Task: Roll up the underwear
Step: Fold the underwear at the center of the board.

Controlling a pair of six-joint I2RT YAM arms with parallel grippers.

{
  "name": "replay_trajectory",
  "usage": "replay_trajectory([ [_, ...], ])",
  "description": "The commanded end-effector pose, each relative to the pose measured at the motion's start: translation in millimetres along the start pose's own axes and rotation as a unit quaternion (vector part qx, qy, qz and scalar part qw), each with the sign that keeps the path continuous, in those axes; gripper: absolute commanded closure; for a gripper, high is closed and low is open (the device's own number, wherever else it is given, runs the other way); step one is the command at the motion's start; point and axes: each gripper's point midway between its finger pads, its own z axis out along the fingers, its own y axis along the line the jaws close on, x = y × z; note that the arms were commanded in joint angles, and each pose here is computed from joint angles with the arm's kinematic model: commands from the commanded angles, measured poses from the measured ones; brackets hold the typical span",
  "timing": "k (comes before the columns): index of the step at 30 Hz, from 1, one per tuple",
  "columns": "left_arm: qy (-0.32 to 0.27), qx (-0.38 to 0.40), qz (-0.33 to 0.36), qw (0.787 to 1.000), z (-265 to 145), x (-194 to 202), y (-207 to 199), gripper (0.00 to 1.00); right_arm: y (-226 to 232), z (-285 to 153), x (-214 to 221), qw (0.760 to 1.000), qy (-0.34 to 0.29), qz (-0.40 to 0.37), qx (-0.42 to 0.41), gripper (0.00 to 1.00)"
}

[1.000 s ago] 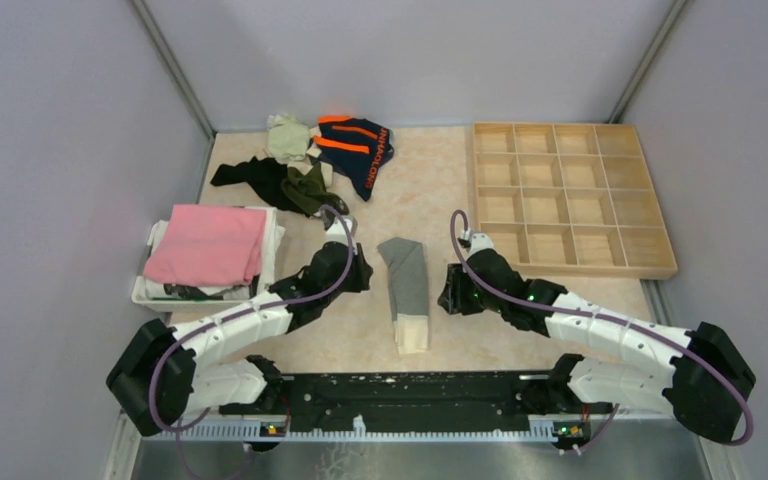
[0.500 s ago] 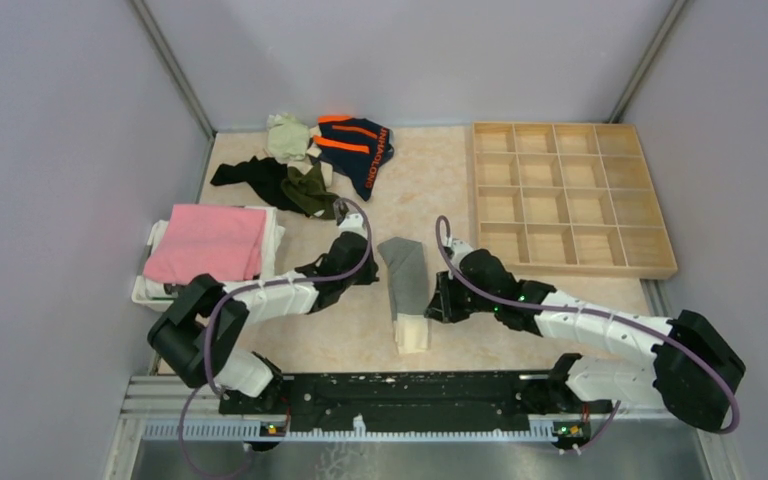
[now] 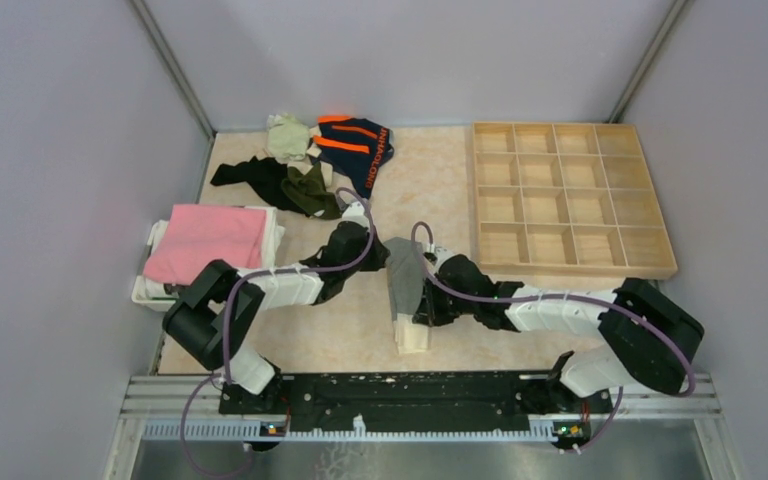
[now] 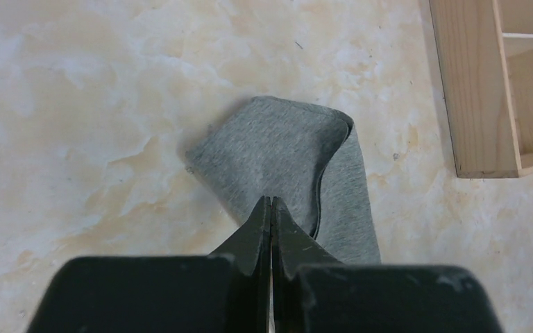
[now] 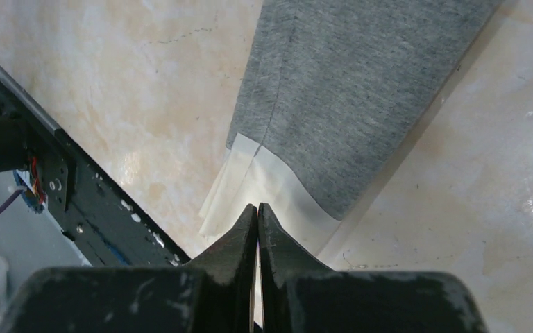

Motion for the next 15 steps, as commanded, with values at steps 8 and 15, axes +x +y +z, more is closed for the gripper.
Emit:
replay_trajectory([
  [8,-0.019,0.029,-0.014,0.999,35.5,-15.1,-3.8,1.00,5.8,16.8,-8.0,1.000,-0.013,0.005,0.004,1.00],
  [15,-0.007,0.015,-0.008,1.000,53.1,-9.9,10.3,1.00,-14.6,22.7,14.8,0.999,0.029,-0.008,0.044,1.00],
])
